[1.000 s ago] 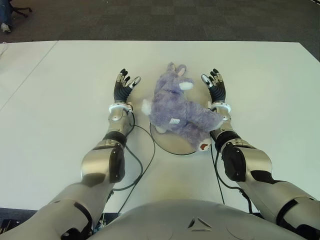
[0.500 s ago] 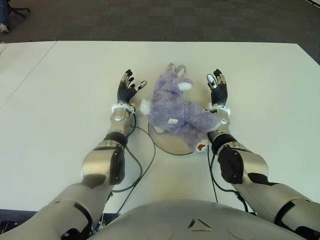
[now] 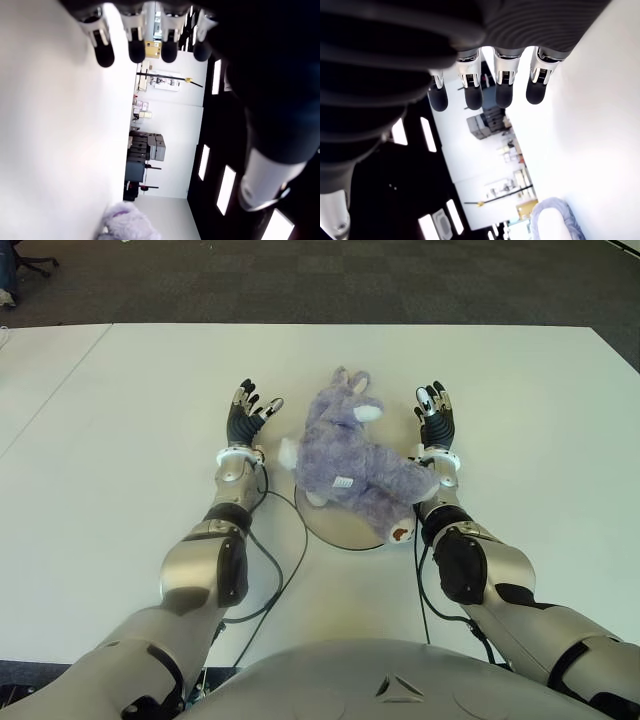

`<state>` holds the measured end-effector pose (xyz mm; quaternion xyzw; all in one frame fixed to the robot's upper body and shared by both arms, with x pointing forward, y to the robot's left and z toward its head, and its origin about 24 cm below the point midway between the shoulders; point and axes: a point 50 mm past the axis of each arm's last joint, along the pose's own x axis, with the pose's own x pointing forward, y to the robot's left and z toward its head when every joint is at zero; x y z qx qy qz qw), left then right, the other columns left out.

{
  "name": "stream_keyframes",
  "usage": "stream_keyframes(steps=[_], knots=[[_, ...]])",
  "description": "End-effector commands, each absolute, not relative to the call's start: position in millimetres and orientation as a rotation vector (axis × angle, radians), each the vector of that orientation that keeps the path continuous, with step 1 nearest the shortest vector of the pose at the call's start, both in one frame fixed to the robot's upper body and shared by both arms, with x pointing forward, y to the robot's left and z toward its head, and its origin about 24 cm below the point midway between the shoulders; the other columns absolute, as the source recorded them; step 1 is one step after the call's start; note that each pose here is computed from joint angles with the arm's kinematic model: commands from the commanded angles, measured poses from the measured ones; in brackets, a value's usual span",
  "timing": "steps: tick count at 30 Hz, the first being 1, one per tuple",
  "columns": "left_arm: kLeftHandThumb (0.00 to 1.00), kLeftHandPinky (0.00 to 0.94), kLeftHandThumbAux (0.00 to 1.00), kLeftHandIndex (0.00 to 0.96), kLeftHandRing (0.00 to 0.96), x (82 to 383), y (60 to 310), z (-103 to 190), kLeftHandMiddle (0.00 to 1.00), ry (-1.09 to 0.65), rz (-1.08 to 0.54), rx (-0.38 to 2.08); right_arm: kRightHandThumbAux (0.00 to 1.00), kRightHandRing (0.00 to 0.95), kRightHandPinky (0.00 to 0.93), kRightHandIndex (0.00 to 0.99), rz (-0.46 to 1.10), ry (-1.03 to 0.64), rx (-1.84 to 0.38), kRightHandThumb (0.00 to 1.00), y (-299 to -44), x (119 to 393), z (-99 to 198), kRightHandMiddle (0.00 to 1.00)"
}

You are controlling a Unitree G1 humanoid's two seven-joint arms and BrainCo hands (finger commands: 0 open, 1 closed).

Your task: Put the doll into the plate.

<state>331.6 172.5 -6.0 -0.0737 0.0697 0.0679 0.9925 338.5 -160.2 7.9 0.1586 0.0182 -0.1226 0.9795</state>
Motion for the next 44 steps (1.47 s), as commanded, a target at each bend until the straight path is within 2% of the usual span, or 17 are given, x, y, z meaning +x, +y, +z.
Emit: stream_keyframes(steps=[1,26,44], knots=[[0.000,0.093,0.742,0.024,0.051,277.8,172.2,-73.9,0.047,0.482,0.189,-0.198,0.662,0.069,0.058,0.111,-0.285,0.377,0.346,0.000,-148.3,289.1,-61.0,0.101],[0.000,0.117,0.743,0.052,0.079,277.1,170.3,-75.3,0.080,0.490,0.196,-0.260,0.747,0.092,0.098,0.132,-0.300,0.412,0.307,0.000,-151.0,289.5,-62.4,0.115],[0.000,0.111,0.738,0.060,0.079,277.1,169.4,-75.3,0.079,0.489,0.189,-0.253,0.765,0.097,0.103,0.139,-0.295,0.429,0.253,0.000,-153.2,289.6,-62.9,0.122]])
